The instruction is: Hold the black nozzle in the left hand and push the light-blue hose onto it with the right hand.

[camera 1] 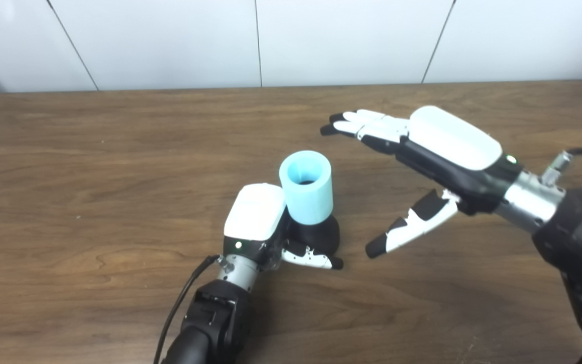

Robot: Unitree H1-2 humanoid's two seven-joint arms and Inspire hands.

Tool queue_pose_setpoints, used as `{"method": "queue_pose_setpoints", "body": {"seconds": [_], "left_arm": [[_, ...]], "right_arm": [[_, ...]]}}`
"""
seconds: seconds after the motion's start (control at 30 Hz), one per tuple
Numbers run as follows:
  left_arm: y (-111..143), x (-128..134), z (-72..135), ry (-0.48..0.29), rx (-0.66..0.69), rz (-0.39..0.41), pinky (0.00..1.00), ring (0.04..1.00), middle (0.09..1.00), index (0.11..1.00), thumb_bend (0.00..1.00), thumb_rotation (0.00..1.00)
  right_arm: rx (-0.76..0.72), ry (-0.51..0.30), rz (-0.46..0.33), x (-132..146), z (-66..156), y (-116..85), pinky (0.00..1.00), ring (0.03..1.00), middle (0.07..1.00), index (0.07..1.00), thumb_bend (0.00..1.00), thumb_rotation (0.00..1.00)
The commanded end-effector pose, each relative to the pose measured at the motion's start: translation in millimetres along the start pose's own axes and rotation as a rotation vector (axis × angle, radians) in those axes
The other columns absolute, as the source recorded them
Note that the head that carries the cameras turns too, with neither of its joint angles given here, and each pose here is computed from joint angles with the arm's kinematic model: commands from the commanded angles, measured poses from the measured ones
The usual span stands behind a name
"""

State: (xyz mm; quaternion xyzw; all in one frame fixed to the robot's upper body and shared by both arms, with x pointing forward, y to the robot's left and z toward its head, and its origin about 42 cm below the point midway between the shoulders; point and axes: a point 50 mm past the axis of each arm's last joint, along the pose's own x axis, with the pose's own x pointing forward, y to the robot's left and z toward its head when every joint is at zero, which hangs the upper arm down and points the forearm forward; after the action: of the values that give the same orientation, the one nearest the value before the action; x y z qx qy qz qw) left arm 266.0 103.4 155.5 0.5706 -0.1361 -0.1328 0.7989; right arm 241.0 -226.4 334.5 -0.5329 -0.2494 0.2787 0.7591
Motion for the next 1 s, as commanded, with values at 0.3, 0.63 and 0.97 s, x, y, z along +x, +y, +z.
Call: {"method": "queue_pose_setpoints", "body": {"seconds": [0.3,0.63,0.97], "left_arm": [[-0.9,2.4,-1.7,-0.028,0.081,-0.044,0.75,0.591,0.486,0.487,0.52,0.0],[-3.2,4.5,3.0,-0.059,0.16,-0.067,0.78,0.591,0.5,0.481,0.52,0.0],[-6.2,7.6,5.6,-0.062,0.209,-0.085,0.8,0.621,0.528,0.46,0.52,0.0]], "right_arm": [[-0.095,-0.053,-0.06,-7.9,16.7,7.1,0.97,1.0,1.0,0.94,0.63,0.9],[-0.069,-0.058,-0.091,-3.5,23.3,18.0,0.93,1.0,0.981,0.924,0.62,0.93],[-0.074,-0.055,-0.08,-0.4,26.7,22.8,0.94,1.0,0.988,0.94,0.61,0.97]]}}
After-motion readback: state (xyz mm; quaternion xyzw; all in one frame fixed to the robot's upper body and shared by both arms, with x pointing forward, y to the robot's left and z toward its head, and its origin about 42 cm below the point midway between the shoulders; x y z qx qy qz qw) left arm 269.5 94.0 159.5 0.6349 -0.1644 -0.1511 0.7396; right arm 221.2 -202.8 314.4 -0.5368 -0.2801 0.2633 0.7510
